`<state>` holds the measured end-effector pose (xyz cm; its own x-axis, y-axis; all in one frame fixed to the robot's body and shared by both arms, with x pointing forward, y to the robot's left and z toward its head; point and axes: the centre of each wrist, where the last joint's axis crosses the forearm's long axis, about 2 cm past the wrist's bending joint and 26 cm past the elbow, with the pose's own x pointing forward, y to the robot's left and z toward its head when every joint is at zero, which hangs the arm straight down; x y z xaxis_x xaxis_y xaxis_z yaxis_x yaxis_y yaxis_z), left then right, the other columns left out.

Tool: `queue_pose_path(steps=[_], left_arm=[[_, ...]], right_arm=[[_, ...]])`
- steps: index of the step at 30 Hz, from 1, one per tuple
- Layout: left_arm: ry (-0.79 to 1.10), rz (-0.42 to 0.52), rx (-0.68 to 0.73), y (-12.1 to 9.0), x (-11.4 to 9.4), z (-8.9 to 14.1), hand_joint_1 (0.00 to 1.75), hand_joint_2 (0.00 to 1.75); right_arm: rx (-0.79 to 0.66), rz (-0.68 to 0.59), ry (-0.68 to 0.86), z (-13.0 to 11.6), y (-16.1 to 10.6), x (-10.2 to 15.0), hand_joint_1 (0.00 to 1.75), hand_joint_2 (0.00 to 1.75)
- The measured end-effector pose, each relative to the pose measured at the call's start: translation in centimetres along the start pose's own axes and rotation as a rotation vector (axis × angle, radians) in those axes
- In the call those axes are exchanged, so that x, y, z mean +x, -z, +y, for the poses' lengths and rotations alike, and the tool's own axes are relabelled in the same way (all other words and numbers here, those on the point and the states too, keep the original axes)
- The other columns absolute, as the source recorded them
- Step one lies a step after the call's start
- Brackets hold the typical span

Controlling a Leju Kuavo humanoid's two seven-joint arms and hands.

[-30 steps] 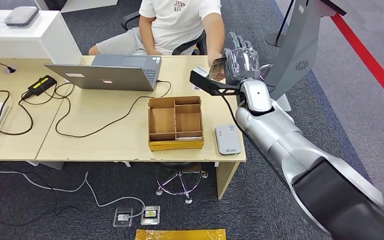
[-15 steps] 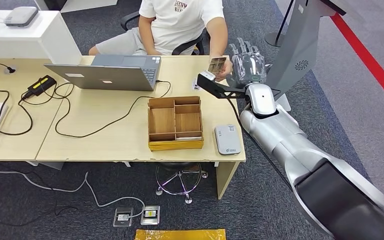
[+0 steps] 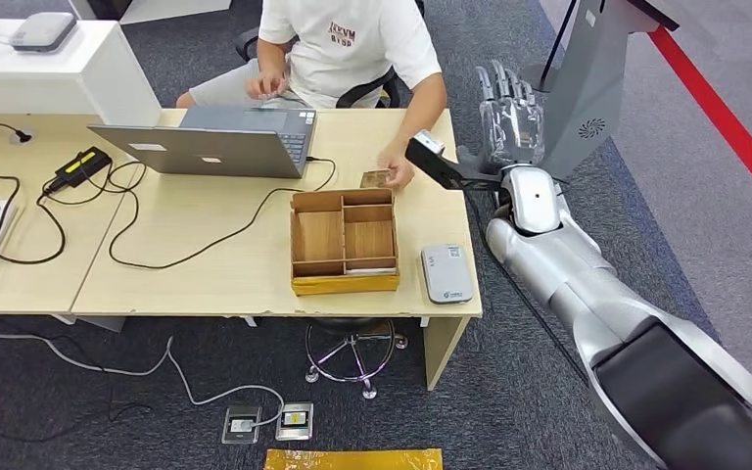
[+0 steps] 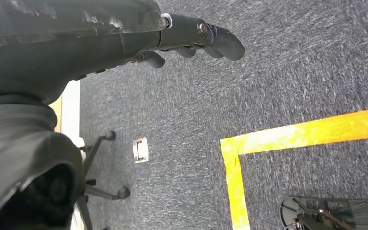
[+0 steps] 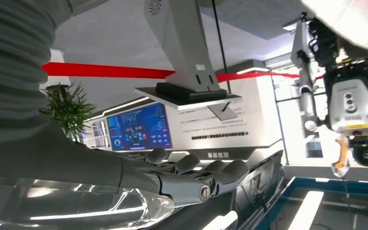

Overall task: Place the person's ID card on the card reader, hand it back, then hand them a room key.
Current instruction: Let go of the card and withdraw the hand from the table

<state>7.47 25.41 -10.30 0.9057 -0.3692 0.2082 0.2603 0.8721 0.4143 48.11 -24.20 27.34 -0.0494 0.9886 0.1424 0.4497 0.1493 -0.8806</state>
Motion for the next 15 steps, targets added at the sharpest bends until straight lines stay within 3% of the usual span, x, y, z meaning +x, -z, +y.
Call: queue_pose_path(steps=[8,15], left_arm=[[-0.024,0.016,0.011,0.0,-0.1,0.0,0.00,0.00],[-0.047,0.024,0.025,-0.2,-0.2,-0.4,0.00,0.00]], right_arm=[[-0.080,0.140,-0.050,0.9,-3.4,-8.1,0.00,1.75],[-0.077,0.250,-0.153,1.9,-10.0,-16.0,0.00,1.75]])
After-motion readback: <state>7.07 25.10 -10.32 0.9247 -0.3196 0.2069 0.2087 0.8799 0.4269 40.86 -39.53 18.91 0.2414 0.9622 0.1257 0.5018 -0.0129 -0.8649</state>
